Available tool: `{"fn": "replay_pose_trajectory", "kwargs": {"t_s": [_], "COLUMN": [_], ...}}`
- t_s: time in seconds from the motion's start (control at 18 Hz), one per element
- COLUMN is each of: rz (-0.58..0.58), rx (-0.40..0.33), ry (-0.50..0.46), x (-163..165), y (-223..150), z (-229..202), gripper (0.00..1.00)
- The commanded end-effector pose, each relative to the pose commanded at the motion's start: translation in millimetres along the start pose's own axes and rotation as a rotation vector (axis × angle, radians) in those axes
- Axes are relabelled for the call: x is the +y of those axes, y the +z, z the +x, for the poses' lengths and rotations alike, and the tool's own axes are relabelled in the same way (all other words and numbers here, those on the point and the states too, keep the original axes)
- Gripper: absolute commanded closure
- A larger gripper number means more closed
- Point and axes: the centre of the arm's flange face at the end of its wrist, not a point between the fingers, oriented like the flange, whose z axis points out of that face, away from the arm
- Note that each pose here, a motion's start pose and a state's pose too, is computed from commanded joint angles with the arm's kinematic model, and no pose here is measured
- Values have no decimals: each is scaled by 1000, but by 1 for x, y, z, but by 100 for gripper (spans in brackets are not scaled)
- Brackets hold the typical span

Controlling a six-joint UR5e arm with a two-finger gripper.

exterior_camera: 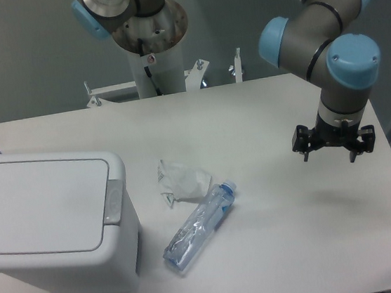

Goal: Open the trash can

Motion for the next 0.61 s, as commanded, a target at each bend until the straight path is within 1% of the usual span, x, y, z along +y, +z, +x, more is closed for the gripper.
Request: {"fn": "replay_pose_trajectory", "kwargs": {"t_s": [0.61], "rz": [-2], "rx": [3], "ry": [0], "x": [-1], "y": [-1], "z": [1], "gripper": [0]}}
